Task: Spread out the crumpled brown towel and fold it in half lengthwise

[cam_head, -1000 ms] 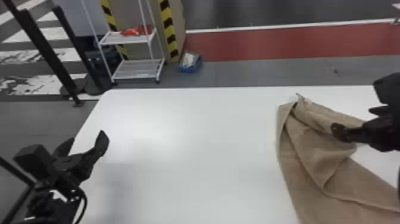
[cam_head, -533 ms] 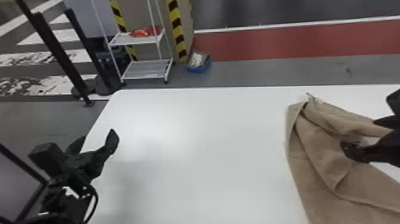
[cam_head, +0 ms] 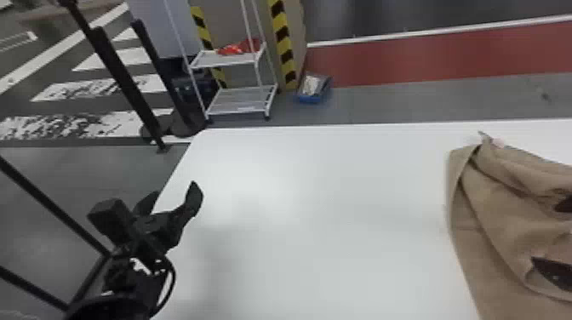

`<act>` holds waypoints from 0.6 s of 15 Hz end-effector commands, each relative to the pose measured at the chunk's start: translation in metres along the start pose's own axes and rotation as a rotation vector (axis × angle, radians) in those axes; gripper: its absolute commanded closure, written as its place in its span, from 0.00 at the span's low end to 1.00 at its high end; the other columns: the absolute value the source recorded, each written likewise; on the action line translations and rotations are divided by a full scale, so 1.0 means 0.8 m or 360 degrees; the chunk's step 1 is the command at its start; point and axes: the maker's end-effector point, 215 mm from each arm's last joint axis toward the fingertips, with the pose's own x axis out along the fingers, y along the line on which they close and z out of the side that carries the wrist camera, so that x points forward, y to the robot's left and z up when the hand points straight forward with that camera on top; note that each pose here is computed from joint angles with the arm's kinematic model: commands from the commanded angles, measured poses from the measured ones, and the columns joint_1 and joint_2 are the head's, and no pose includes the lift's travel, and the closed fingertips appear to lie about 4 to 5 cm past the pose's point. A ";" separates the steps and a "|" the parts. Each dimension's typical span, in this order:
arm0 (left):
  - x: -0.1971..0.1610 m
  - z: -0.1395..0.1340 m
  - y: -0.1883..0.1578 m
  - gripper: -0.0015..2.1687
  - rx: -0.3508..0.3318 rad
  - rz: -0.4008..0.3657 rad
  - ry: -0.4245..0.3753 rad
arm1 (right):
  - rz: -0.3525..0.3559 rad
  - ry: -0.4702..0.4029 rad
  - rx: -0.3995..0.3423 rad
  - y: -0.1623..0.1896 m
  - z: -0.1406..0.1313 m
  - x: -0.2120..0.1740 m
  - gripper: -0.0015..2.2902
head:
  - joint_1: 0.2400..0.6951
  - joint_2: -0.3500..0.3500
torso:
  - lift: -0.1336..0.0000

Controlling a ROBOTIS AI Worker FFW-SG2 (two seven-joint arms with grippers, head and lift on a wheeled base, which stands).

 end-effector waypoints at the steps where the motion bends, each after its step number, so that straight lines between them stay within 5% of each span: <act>1: 0.001 -0.001 0.000 0.04 0.0001 0.0003 0.0003 | 0.0025 0.0042 -0.0052 0.017 -0.008 -0.018 0.08 | 1.00 0.92 | 0.07; 9: 0.004 -0.007 -0.009 0.04 0.0005 -0.0003 0.0018 | 0.0172 0.0181 -0.0056 0.076 -0.047 -0.016 0.08 | 1.00 0.91 | 0.07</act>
